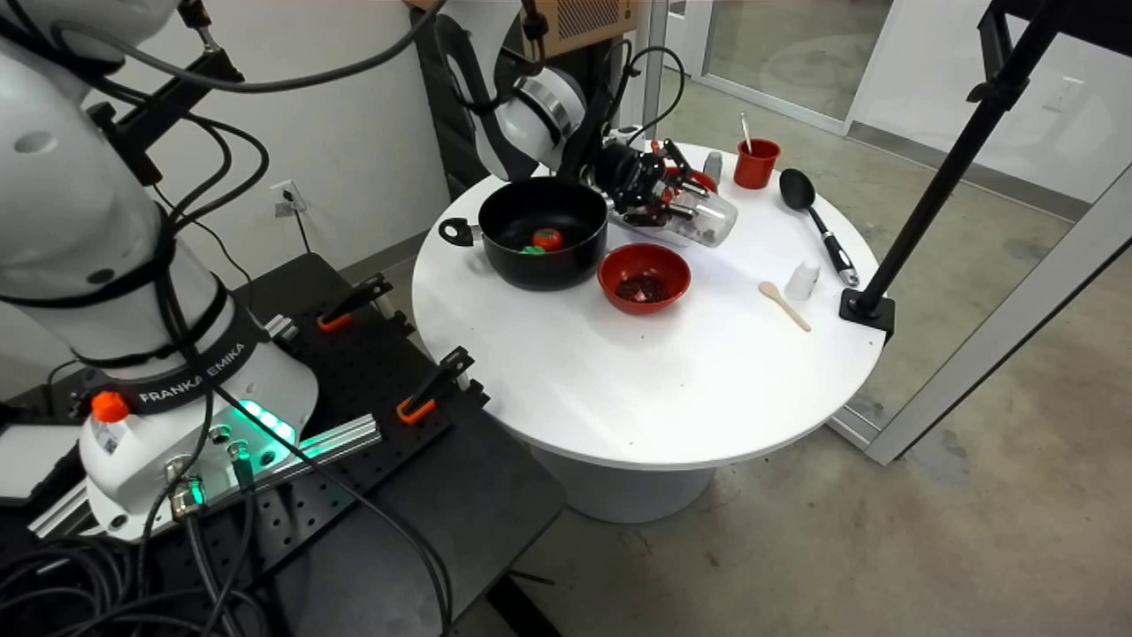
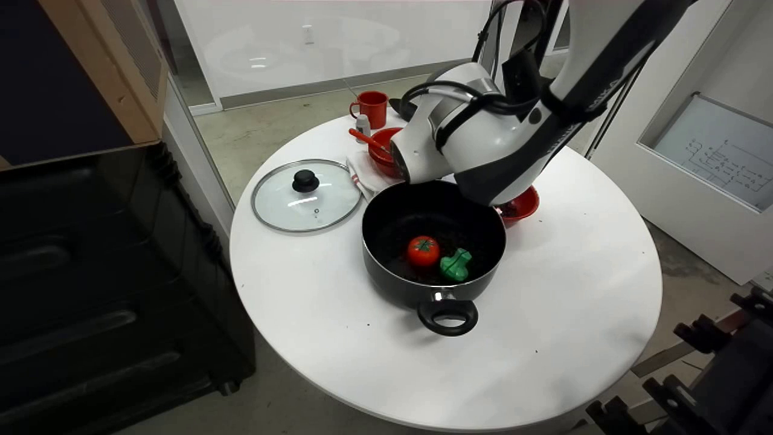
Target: Pour some of the things in the jug into the bowl
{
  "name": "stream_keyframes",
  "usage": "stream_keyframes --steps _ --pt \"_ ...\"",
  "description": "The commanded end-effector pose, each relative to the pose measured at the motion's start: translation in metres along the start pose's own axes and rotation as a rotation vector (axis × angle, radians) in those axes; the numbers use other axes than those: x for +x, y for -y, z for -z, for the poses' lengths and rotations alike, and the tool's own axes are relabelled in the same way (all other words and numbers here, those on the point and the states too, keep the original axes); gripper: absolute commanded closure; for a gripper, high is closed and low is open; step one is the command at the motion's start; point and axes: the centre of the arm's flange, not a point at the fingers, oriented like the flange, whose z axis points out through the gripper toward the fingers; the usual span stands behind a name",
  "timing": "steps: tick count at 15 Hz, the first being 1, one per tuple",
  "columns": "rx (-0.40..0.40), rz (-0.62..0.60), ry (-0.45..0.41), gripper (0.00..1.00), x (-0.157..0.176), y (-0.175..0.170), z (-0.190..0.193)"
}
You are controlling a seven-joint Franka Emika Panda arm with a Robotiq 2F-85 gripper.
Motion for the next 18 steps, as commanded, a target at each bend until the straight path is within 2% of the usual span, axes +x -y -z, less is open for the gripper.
stream_keyframes --steps 1,8,13,18 --pt "0.086 0.011 -0.092 0.93 -0.04 -0.017 -0.014" --pt "0.266 0.024 -0.164 0.93 -0.062 -0.048 -0.045" --pt "0.4 0.076 -0.18 0.93 -0.059 -0.062 -0.067" --pt "0.516 0.15 -0.234 0.93 -0.045 -0.057 -0.084"
